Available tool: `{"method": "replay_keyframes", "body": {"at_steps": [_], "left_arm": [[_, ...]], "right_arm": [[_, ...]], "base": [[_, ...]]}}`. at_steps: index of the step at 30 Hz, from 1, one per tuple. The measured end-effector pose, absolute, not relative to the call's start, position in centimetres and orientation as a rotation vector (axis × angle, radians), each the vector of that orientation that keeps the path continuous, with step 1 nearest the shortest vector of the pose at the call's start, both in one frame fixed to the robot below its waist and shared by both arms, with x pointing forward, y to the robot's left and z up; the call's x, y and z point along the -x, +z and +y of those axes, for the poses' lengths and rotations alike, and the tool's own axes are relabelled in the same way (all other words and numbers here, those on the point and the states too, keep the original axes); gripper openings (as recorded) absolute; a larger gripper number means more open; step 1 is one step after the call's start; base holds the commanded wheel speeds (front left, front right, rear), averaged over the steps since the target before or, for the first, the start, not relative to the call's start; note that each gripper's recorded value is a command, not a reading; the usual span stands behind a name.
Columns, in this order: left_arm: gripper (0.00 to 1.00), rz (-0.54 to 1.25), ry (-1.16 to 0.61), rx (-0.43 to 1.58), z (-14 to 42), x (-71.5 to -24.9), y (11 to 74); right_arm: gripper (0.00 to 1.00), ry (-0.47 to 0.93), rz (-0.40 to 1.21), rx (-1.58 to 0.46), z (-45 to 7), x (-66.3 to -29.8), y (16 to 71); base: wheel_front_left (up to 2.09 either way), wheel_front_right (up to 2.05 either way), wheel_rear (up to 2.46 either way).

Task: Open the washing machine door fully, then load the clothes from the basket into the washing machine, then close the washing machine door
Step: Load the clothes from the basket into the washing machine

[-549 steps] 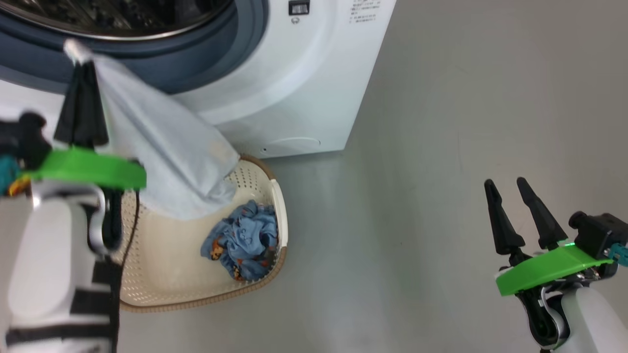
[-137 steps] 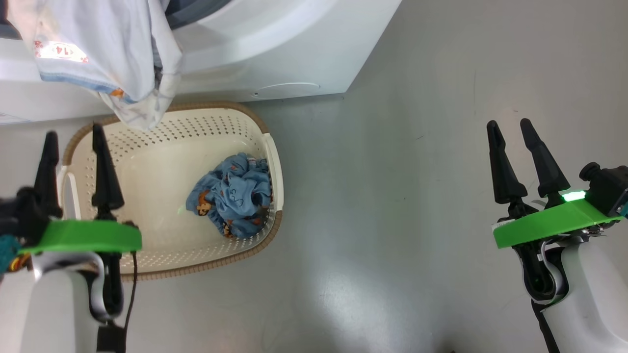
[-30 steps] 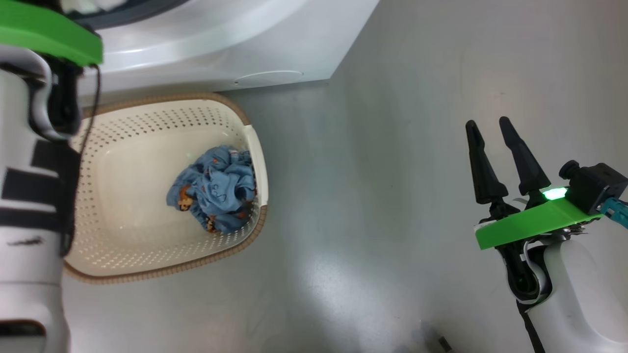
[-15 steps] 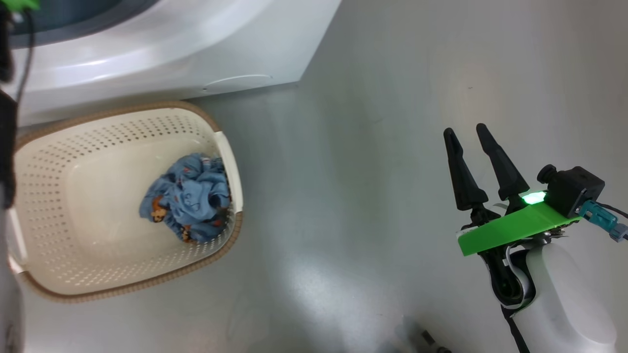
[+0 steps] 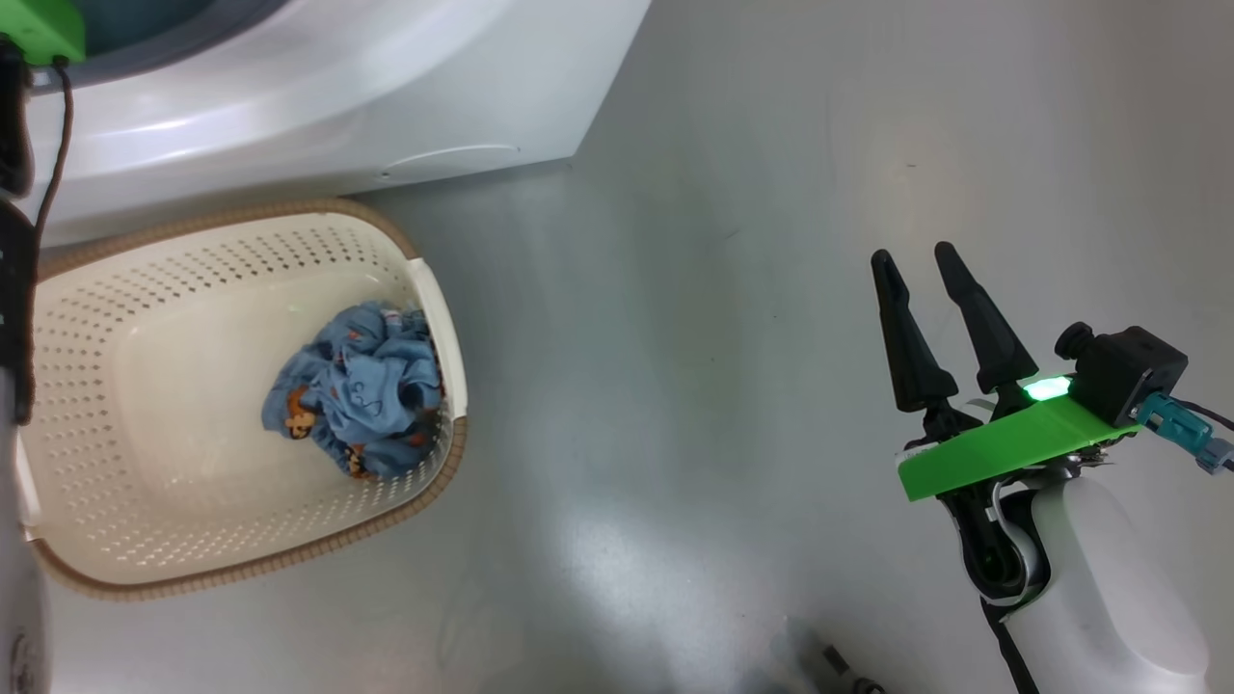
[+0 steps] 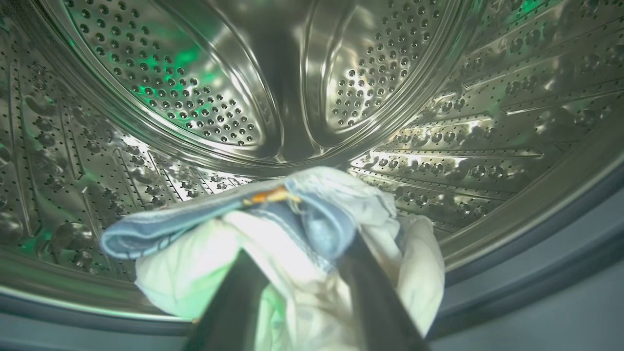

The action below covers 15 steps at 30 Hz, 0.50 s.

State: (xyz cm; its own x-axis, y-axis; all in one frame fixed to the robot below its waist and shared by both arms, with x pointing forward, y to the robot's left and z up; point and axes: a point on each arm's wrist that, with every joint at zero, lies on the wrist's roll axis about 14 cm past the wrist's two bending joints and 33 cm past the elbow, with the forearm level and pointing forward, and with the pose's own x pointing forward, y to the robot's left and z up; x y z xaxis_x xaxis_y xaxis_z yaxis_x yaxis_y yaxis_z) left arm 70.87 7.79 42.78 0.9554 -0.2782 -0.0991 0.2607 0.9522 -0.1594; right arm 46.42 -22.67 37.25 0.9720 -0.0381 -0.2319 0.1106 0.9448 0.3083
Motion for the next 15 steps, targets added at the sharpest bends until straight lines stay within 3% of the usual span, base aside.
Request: {"method": "replay_keyframes", "body": {"at_steps": [15], "left_arm": [[1.0, 0.088, -0.255, 0.208, 8.6, -69.0, 44.1]], "right_arm": [[1.0, -0.042, 0.192, -0.328, -22.0, -47.7, 38.2]], "base": [[0.0, 0.0, 0.0]]}}
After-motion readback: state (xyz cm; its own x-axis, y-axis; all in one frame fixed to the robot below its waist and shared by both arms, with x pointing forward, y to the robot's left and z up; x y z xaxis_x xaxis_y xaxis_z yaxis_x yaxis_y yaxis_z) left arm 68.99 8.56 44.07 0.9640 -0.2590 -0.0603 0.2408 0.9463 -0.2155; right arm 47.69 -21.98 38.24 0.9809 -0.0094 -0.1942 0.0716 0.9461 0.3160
